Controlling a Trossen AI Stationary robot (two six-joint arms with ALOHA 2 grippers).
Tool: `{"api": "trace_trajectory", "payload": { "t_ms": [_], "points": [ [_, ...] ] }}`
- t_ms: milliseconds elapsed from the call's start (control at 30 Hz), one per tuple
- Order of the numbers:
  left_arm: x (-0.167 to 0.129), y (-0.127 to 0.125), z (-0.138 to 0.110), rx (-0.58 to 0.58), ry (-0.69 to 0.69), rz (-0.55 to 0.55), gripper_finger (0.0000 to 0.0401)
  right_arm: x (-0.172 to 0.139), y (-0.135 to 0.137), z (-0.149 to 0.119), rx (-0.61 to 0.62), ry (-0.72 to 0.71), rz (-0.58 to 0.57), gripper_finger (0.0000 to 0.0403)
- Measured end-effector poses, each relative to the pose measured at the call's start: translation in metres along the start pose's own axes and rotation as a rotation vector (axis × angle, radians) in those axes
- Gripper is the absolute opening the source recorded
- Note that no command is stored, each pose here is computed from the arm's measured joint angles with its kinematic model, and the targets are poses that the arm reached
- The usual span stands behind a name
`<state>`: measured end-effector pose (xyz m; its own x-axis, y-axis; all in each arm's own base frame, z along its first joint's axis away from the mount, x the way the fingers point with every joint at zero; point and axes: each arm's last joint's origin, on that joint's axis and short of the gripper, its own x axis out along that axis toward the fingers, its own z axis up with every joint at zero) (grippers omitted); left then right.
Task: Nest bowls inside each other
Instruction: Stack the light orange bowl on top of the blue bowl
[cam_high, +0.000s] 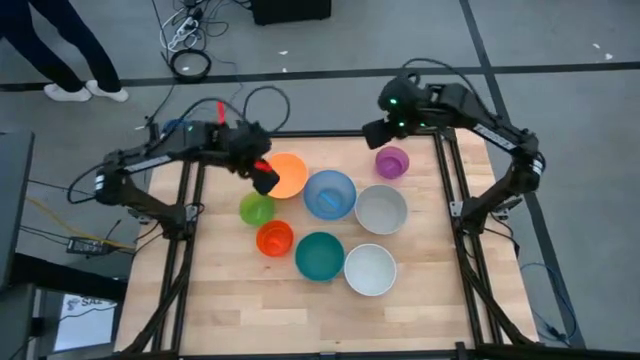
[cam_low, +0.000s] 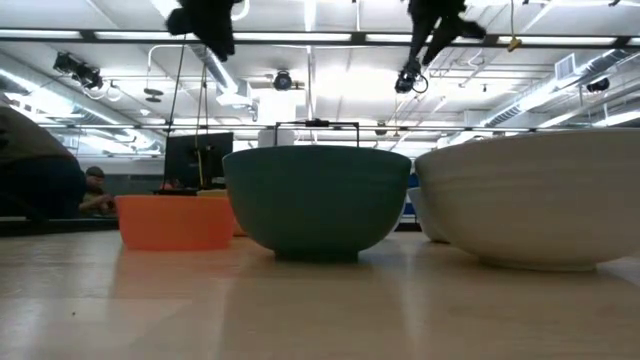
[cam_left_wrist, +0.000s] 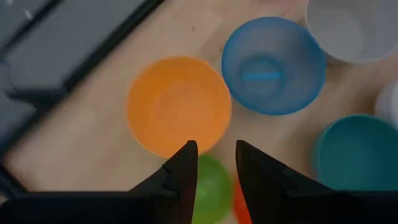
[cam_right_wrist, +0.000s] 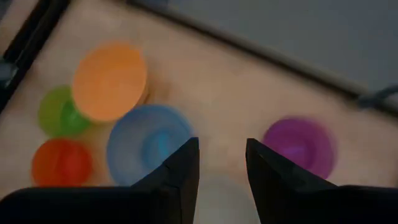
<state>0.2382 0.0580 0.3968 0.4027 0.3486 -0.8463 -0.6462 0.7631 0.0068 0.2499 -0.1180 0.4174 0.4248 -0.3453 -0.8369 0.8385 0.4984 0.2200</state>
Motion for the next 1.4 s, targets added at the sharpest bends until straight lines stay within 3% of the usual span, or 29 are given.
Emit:
{"api": "trace_trajectory", "payload": {
  "t_ms": [233, 533, 900, 1300, 1400],
  "points": [
    [-0.016, 0.010, 0.036, 0.070, -0.099, -0.059, 0.0111, 0.061, 0.019, 0.013, -0.027, 0.185, 0.111, 0.0123],
    [-0.022, 0.036, 0.035, 0.096, -0.041, 0.022, 0.0111, 0.109, 0.052, 0.026, -0.052, 0.153, 0.324, 0.0139],
    [-0.019, 0.048, 0.034, 0.171, 0.008, 0.046, 0.0111, 0.131, 0.042, 0.025, -0.033, 0.213, 0.195, 0.0142],
    [-0.002, 0.044, 0.044, 0.236, 0.025, 0.030, 0.0110, 0.128, 0.041, 0.025, -0.039, 0.203, 0.185, 0.0142],
    [0.004, 0.041, 0.044, 0.365, 0.055, -0.029, 0.0110, 0.127, 0.040, 0.025, -0.040, 0.210, 0.181, 0.0142]
  ]
}}
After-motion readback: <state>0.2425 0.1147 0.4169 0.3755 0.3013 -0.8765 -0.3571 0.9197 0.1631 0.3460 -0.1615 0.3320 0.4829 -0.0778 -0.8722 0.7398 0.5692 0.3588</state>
